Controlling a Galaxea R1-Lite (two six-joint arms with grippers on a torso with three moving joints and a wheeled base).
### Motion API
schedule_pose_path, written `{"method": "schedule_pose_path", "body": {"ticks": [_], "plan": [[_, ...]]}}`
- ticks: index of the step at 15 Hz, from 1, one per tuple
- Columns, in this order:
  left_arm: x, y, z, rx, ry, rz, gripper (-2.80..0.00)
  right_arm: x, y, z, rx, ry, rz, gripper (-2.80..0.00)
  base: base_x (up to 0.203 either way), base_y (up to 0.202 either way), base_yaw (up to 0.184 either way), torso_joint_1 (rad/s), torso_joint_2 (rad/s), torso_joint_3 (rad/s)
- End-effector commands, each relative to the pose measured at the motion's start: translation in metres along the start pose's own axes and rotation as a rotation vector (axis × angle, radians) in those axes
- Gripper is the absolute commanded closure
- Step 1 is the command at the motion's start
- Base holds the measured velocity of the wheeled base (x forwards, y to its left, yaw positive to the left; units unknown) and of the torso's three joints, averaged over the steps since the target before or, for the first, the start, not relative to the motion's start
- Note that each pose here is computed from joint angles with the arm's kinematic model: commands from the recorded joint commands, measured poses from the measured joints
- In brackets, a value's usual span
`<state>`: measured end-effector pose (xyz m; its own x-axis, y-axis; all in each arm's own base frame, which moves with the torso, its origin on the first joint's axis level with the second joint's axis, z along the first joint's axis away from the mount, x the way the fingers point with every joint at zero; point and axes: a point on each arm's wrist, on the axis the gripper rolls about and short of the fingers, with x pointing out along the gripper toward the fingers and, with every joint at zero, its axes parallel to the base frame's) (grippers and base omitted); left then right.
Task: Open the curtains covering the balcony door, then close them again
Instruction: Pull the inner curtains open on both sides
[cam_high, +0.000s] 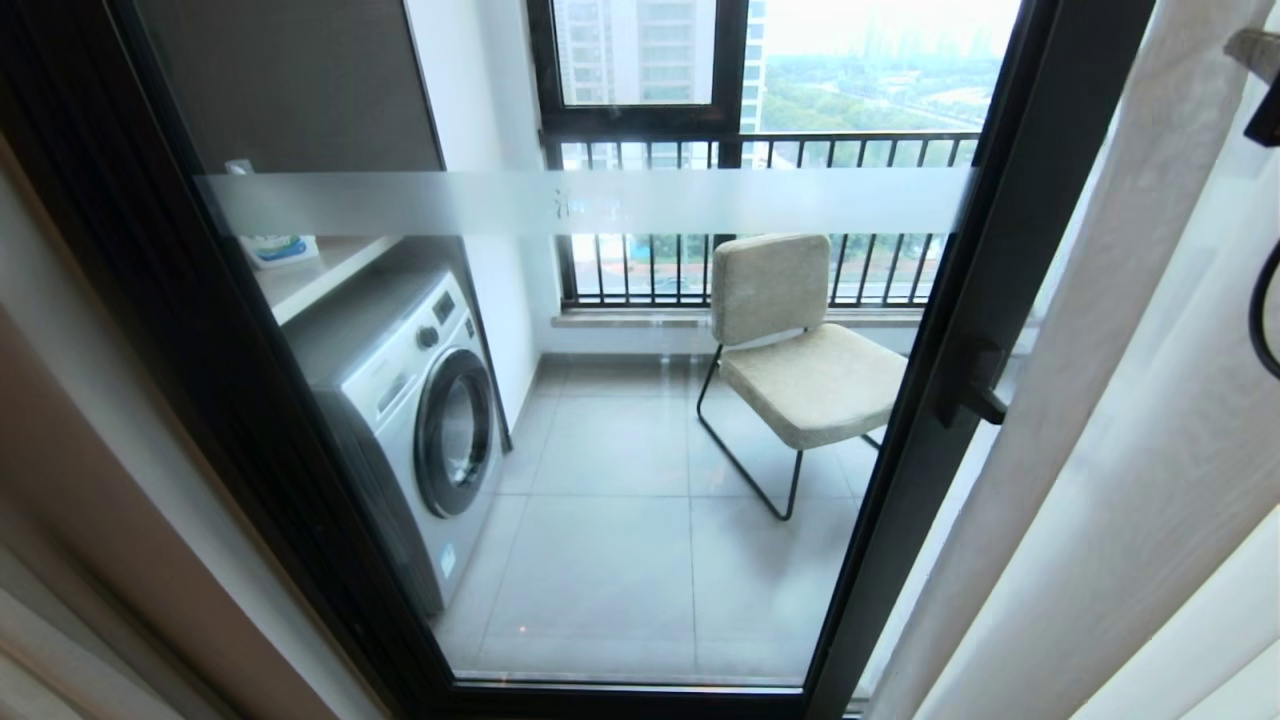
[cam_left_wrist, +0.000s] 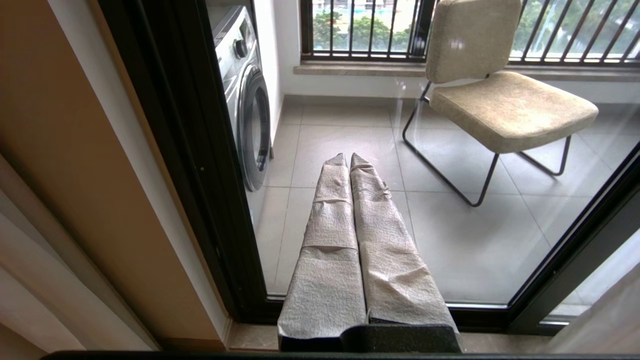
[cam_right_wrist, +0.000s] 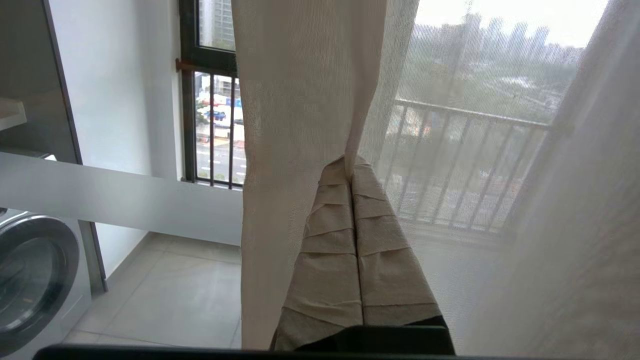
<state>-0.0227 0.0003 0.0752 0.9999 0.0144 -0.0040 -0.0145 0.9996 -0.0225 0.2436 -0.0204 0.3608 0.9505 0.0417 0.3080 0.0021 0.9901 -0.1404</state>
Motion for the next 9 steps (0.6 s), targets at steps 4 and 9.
{"method": "schedule_pose_path", "body": {"ticks": [4,9], "plan": [[0.0,0.0,0.0,0.0,0.001,0.001,0.0,-0.018,-0.001,-0.003,-0.004,0.028,-0.012,0.0,0.0,0.0,0.0,0.0,0.0,0.0],[0.0,0.0,0.0,0.0,0.001,0.001,0.0,-0.023,-0.012,-0.005,-0.049,0.042,-0.059,0.0,0.0,0.0,0.0,0.0,0.0,0.0]]}}
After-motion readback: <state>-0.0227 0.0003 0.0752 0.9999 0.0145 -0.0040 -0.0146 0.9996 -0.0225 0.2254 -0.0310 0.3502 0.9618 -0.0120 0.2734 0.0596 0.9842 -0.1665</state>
